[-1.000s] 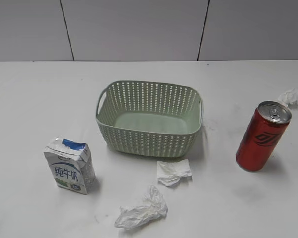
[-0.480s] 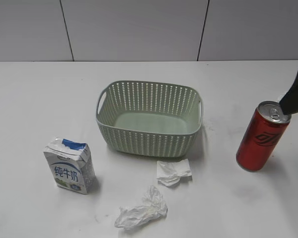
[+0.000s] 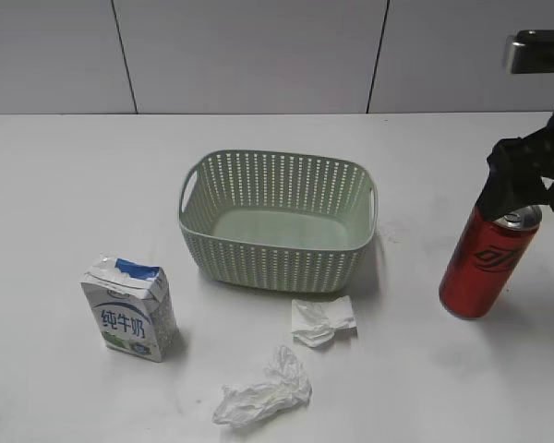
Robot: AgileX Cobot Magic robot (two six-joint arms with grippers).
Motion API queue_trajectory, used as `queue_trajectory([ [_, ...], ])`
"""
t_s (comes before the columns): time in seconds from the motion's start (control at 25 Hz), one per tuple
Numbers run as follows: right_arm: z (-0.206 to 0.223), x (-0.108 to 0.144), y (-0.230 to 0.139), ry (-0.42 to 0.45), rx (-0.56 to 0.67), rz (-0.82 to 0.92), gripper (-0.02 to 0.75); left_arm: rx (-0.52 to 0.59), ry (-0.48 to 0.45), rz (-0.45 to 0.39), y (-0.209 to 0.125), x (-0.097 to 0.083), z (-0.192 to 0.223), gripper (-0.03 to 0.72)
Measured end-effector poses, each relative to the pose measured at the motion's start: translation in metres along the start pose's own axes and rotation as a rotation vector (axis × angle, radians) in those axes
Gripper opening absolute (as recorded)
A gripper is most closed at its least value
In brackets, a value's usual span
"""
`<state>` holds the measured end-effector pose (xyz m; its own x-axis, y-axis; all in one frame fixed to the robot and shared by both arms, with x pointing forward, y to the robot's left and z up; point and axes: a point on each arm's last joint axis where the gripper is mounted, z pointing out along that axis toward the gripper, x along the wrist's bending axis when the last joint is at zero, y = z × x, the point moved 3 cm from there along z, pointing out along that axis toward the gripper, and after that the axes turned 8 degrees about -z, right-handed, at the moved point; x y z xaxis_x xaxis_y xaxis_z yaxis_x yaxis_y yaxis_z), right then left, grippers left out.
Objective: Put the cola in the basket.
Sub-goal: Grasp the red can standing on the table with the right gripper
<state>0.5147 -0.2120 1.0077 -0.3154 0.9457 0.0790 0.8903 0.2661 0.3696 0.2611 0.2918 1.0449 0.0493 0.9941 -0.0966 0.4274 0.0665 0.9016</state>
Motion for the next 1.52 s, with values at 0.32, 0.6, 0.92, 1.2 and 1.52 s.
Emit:
queue_trajectory([
  [0.32,0.032,-0.005,0.008,-0.013,0.077,0.026,0.605,0.0,0.0,0.0,0.0,0.0,0.0,0.486],
  [0.6,0.058,-0.009,0.006,-0.028,0.14,0.041,0.605,0.0,0.0,0.0,0.0,0.0,0.0,0.486],
  [0.92,0.073,-0.011,0.006,-0.029,0.17,0.046,0.605,0.0,0.0,0.0,0.0,0.0,0.0,0.486],
  [1.2,0.074,-0.01,0.004,-0.025,0.197,0.067,0.524,0.0,0.0,0.0,0.0,0.0,0.0,0.486],
  [1.52,0.064,-0.009,0.004,-0.022,0.221,0.056,0.524,0.0,0.0,0.0,0.0,0.0,0.0,0.486],
])
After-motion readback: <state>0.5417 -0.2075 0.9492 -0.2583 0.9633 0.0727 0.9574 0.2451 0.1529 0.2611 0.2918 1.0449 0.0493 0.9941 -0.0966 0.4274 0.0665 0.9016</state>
